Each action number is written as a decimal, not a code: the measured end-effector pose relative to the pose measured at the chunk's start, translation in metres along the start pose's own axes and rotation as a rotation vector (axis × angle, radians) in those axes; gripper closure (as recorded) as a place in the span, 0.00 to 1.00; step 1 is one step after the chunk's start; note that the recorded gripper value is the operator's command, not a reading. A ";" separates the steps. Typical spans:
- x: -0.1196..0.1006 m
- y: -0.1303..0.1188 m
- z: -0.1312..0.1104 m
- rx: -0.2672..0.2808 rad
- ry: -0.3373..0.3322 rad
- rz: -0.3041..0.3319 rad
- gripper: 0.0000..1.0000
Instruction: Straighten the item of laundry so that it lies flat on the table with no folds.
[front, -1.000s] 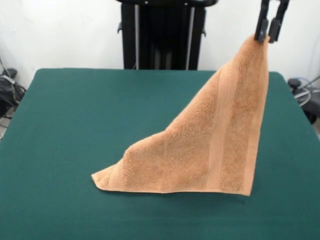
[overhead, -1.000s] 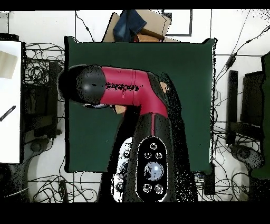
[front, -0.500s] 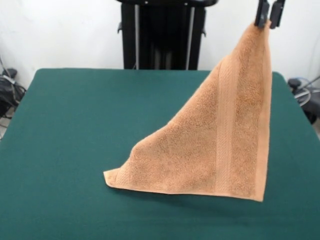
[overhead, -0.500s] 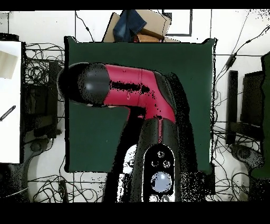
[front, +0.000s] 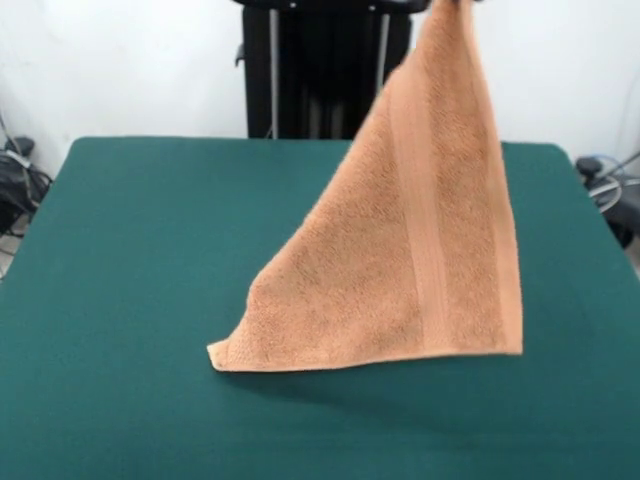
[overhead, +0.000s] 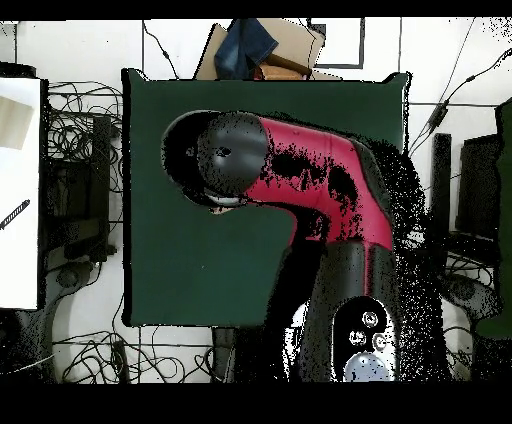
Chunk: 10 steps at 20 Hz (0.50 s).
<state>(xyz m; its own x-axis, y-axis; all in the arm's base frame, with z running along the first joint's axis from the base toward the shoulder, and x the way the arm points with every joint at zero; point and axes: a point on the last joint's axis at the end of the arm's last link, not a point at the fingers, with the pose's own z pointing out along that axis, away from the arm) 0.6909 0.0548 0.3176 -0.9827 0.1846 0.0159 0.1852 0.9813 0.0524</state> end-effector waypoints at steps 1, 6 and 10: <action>-0.001 -0.005 -0.002 0.000 -0.001 0.007 1.00; -0.005 -0.023 -0.011 -0.001 -0.012 0.034 1.00; -0.007 -0.031 -0.013 -0.001 -0.015 0.047 1.00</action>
<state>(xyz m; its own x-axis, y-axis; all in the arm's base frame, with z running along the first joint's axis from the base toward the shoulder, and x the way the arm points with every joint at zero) 0.6917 0.0221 0.3288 -0.9730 0.2309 0.0035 0.2307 0.9716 0.0530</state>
